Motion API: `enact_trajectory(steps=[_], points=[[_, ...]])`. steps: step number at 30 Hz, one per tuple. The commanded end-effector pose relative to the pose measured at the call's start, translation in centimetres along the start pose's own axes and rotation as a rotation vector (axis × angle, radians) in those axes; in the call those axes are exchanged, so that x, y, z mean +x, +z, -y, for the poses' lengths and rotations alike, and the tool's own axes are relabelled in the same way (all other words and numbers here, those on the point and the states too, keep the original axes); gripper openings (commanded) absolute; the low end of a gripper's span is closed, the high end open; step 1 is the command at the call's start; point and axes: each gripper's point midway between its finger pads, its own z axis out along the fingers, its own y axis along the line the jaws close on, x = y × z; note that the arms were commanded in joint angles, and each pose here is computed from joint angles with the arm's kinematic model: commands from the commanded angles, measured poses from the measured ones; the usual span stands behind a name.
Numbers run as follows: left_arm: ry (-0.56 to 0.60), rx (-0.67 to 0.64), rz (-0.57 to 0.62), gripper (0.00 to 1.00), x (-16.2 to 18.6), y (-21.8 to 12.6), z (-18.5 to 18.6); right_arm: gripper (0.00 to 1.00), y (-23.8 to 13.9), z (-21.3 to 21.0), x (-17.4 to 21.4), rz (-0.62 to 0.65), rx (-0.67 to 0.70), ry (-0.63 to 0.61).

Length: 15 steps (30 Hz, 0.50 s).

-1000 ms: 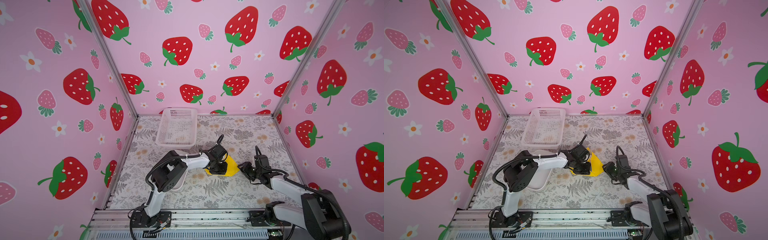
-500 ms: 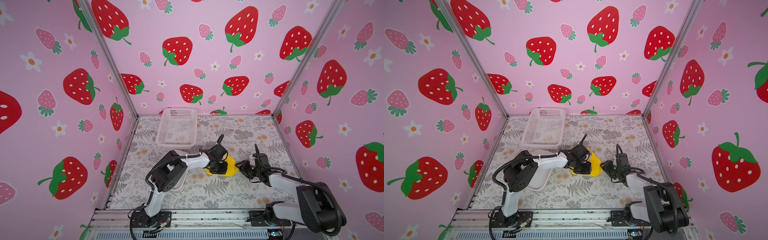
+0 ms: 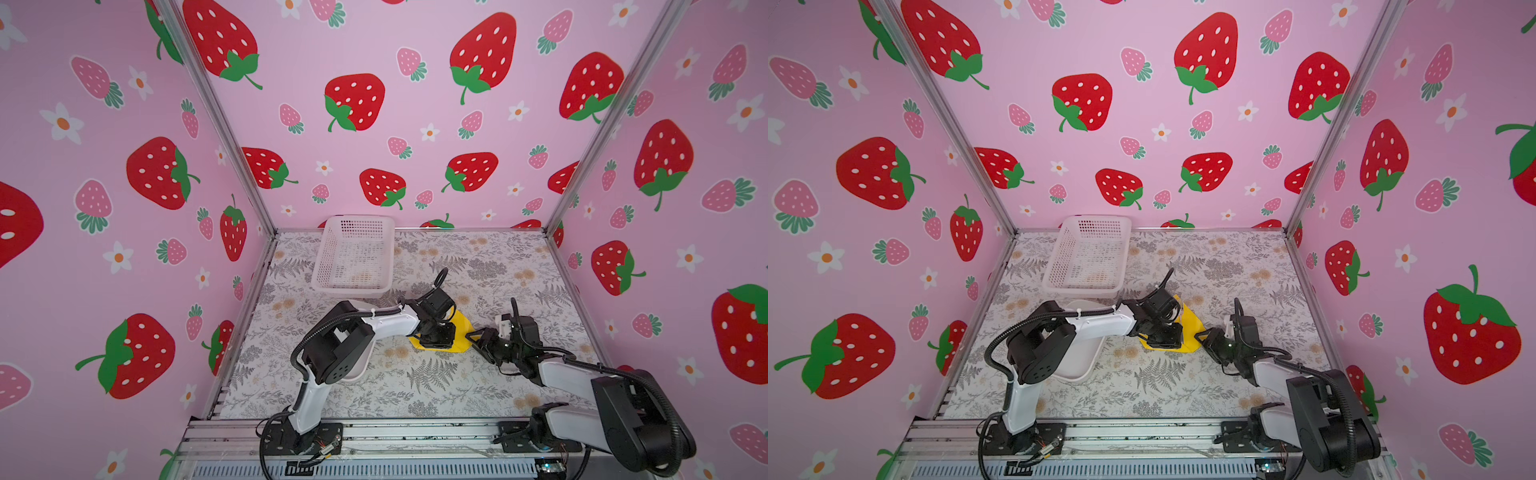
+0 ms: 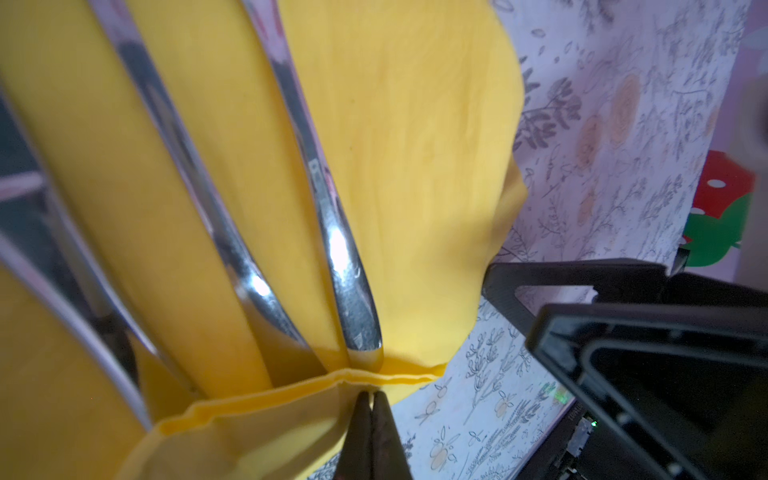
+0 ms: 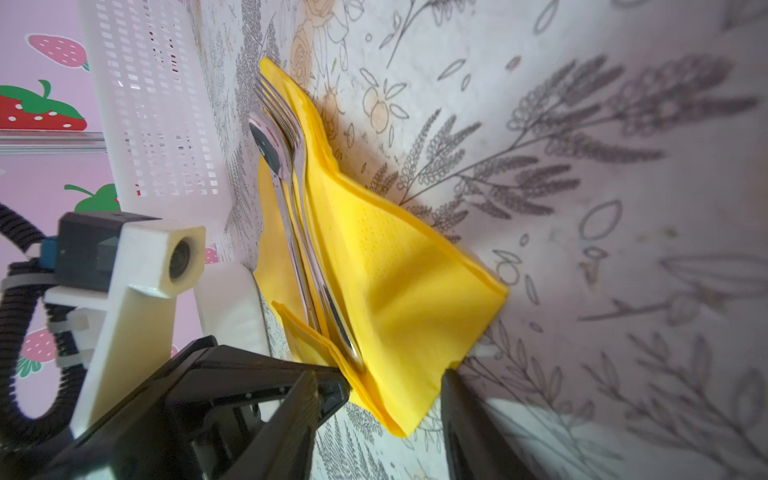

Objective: Place the utensils on the paper napkin and roll it up

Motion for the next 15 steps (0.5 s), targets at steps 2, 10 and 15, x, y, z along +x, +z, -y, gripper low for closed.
enact_trajectory(steps=[2,10,15], points=[[-0.006,0.001,-0.006,0.0,0.0,0.4,0.2,0.51,0.1,2.7,2.3,-0.048,0.075,0.099],[-0.004,0.003,-0.006,0.0,0.0,0.4,0.3,0.51,0.6,2.7,3.1,-0.062,0.071,0.129],[-0.004,0.0,-0.002,0.0,0.0,0.2,0.2,0.51,0.3,2.7,2.7,-0.022,0.09,0.155]])
